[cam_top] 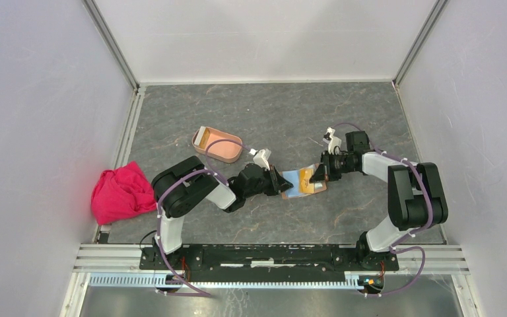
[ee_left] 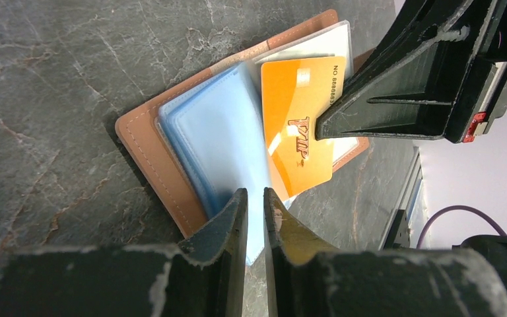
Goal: Put the credit cards into the card holder
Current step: Insert the credit card into the card holder.
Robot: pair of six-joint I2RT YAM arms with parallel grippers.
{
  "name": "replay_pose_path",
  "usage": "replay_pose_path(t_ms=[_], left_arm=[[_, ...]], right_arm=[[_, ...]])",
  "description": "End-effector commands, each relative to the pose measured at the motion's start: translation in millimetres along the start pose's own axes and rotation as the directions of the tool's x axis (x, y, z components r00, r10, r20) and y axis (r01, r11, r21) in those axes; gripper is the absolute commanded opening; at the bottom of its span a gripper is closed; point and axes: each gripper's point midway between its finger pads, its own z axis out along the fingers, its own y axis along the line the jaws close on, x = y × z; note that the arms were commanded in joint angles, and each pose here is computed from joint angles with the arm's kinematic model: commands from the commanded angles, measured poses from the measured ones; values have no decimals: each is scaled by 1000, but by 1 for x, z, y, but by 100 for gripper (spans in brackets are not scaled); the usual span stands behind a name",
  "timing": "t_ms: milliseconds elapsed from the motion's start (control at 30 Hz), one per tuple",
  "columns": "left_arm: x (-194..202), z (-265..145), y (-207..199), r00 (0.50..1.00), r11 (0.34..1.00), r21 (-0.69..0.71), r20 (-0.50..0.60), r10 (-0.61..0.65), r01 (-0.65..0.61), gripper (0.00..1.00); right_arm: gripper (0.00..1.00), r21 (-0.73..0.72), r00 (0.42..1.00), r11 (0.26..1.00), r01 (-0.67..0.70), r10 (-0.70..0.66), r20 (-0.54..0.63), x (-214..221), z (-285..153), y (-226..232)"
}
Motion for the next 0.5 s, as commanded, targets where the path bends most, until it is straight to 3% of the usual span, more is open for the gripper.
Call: replay_pose_path(t_ms=[0, 467], left_arm=[[3, -4, 7, 998, 998, -3, -10, 69, -69, 22], [3, -4, 3, 997, 997, 18, -11, 77, -77, 22]], right_arm=[[0, 85, 1000, 996, -25, 25, 1, 2, 5, -18], [0, 53, 998, 998, -26, 29, -57, 10, 15, -11]])
